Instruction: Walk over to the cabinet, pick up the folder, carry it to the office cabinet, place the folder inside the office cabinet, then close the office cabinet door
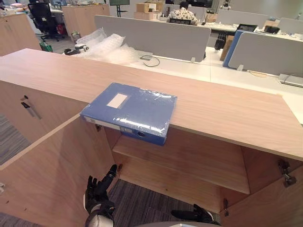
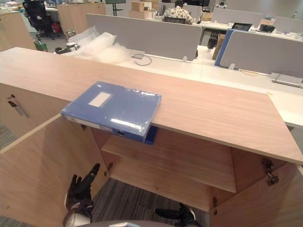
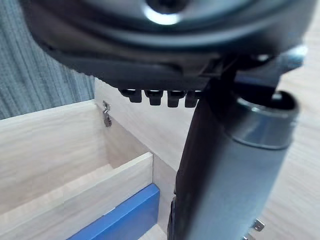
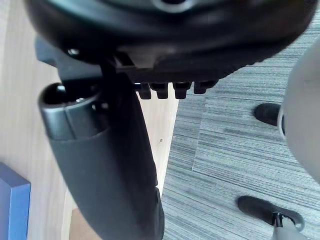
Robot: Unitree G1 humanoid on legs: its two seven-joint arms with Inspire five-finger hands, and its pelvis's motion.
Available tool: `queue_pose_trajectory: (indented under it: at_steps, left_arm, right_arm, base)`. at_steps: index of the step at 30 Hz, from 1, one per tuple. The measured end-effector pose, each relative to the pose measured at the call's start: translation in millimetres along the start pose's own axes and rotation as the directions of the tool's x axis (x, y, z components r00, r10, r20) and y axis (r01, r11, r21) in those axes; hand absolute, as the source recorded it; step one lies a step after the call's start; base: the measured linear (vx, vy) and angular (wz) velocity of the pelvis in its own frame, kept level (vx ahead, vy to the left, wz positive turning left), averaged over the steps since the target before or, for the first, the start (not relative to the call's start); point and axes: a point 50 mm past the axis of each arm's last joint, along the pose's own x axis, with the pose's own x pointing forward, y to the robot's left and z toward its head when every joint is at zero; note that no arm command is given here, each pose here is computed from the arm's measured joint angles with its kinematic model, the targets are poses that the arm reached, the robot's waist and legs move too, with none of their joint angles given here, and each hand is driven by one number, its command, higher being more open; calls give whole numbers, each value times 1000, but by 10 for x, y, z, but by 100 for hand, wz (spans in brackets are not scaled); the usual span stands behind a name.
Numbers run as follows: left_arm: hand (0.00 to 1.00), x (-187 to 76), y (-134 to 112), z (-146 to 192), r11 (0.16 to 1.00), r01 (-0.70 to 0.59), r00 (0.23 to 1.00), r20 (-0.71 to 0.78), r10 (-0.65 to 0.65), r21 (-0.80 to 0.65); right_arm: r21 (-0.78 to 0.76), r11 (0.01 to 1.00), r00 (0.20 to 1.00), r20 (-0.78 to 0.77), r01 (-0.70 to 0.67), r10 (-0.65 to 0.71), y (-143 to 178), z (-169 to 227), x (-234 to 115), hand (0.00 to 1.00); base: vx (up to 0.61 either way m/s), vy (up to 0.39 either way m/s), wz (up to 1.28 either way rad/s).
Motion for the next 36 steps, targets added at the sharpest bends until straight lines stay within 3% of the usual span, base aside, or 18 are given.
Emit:
queue_pose_trajectory:
  at_steps: [5,8,12,16,19,25,32,36]
  left_arm:
    - [100,-67,-246,355,995,66,983,168,-79,80]
    - [100,-210,-549,700,968,122,915,354,-195,219]
    - [100,-659,-1055,1175,889,154,678,609,-412,431]
    - [100,-999,-1297,1397,824,96,458,710,-535,559]
    - [100,-1064,-1339,1414,768,19,377,707,-599,641]
    - [100,-1079,-1339,1431,675,-162,300,688,-661,719]
    - [100,-1057,-1282,1498,582,-327,249,662,-707,744]
    - [100,-1039,-1218,1542,476,-457,216,613,-760,751]
  right_arm:
    - [-2,1000,1000,-5,-8,8,50,-15,-3,100]
    - [-30,999,1000,-4,-18,18,94,-17,-4,100]
    - [-56,998,999,-18,-36,35,165,-14,10,100]
    - [-100,994,998,-23,-54,52,216,-8,16,100]
    - [-109,992,998,-36,-62,58,227,-39,14,100]
    - [-148,986,996,-55,-77,69,239,-30,34,100]
    - [-162,985,997,-67,-59,49,129,-59,41,100]
    - [-168,984,997,-72,-54,42,82,-69,42,100]
  base:
    - [17,-20,20]
    - [45,-26,13]
    - [27,-10,11]
    - [1,-4,14]
    - [3,-6,4]
    - [4,-11,-1]
    - [9,-9,-2]
    - [0,0,0]
